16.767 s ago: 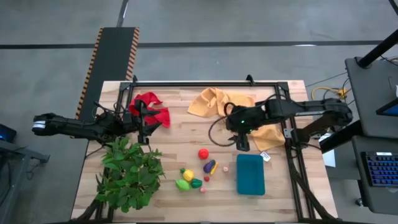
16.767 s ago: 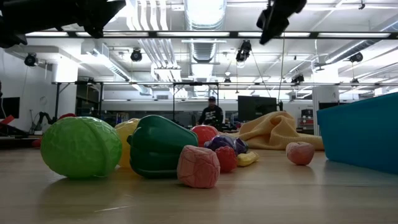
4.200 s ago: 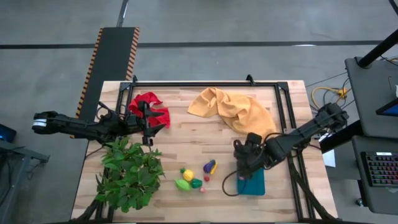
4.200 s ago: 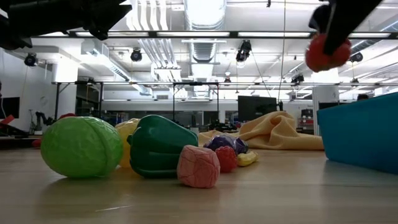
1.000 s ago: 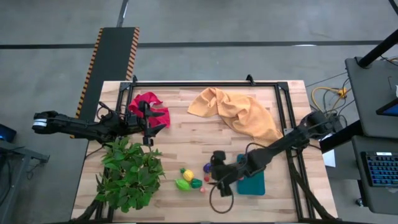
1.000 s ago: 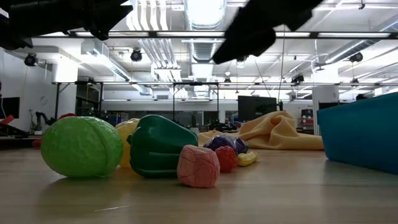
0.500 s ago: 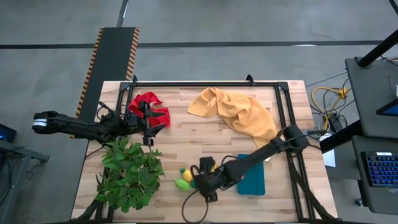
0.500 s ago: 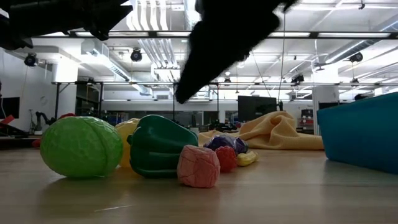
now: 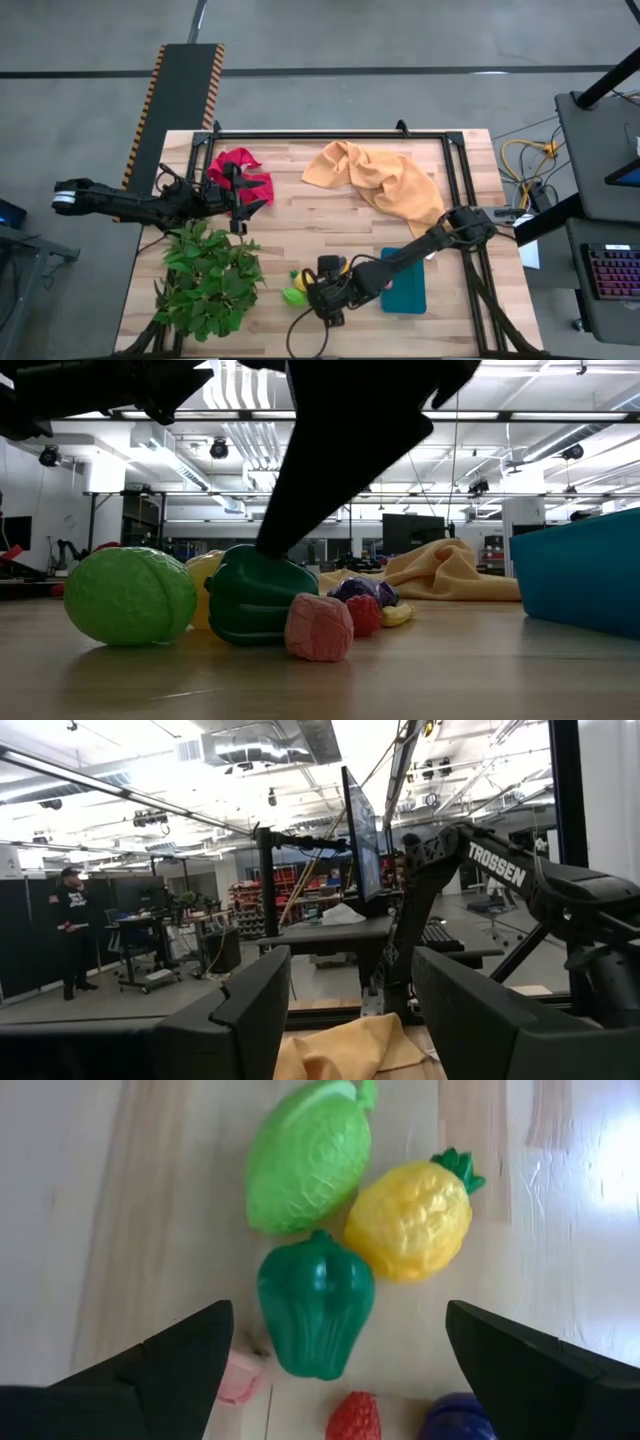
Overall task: Pick and placing Produce into tupperware
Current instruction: Put the green bell pepper into the blue bin
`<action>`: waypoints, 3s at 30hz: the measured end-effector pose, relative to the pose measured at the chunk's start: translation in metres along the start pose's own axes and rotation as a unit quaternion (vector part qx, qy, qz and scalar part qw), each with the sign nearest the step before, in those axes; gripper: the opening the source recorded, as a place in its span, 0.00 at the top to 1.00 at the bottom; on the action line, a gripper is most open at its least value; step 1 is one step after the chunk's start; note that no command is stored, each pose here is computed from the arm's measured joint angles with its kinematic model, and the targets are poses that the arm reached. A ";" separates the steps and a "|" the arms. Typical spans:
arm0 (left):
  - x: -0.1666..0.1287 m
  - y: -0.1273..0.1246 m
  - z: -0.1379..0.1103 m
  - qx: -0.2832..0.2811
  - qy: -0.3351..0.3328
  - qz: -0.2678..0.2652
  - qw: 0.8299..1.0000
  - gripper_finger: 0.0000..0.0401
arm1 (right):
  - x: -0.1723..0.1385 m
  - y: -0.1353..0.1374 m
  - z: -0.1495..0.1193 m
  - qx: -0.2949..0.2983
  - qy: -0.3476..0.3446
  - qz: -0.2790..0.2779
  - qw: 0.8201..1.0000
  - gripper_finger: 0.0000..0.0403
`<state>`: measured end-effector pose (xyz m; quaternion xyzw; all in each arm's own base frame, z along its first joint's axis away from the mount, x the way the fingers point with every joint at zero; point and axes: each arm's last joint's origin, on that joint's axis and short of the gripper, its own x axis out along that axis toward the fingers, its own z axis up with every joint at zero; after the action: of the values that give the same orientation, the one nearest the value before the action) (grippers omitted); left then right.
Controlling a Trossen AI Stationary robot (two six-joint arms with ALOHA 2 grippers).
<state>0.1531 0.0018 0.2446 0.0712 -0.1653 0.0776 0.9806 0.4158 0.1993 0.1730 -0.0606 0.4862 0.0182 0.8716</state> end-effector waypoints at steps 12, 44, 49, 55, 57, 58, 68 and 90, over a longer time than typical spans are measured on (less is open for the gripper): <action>0.000 0.000 0.000 0.000 0.000 0.000 1.000 0.51 | 0.012 -0.003 -0.008 0.021 -0.015 0.002 1.000 0.15; 0.000 0.000 0.000 0.000 0.000 0.000 1.000 0.51 | 0.041 -0.003 -0.021 0.044 -0.002 0.015 0.999 0.17; 0.000 0.000 0.000 0.000 0.000 0.000 1.000 0.51 | 0.040 -0.003 -0.020 0.044 -0.004 0.016 0.999 0.19; 0.000 0.000 0.000 0.000 0.000 0.000 1.000 0.51 | 0.039 -0.003 -0.020 0.047 -0.004 0.013 0.999 0.19; 0.000 0.000 0.000 0.000 0.000 0.000 1.000 0.51 | 0.039 -0.003 -0.020 0.052 -0.004 0.012 0.999 0.19; 0.000 0.000 0.000 0.000 -0.001 0.000 1.000 0.51 | 0.039 -0.004 -0.020 0.054 -0.004 0.011 0.998 0.19; 0.000 0.000 0.001 0.000 -0.001 0.000 1.000 0.51 | 0.039 -0.004 -0.020 0.056 -0.004 0.010 0.998 0.31; 0.000 0.000 0.000 0.000 0.000 0.000 1.000 0.51 | 0.017 -0.008 -0.014 0.047 0.000 0.013 0.999 0.68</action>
<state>0.1531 0.0019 0.2448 0.0712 -0.1658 0.0779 0.9805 0.4133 0.1895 0.1516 -0.0135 0.4874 0.0072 0.8730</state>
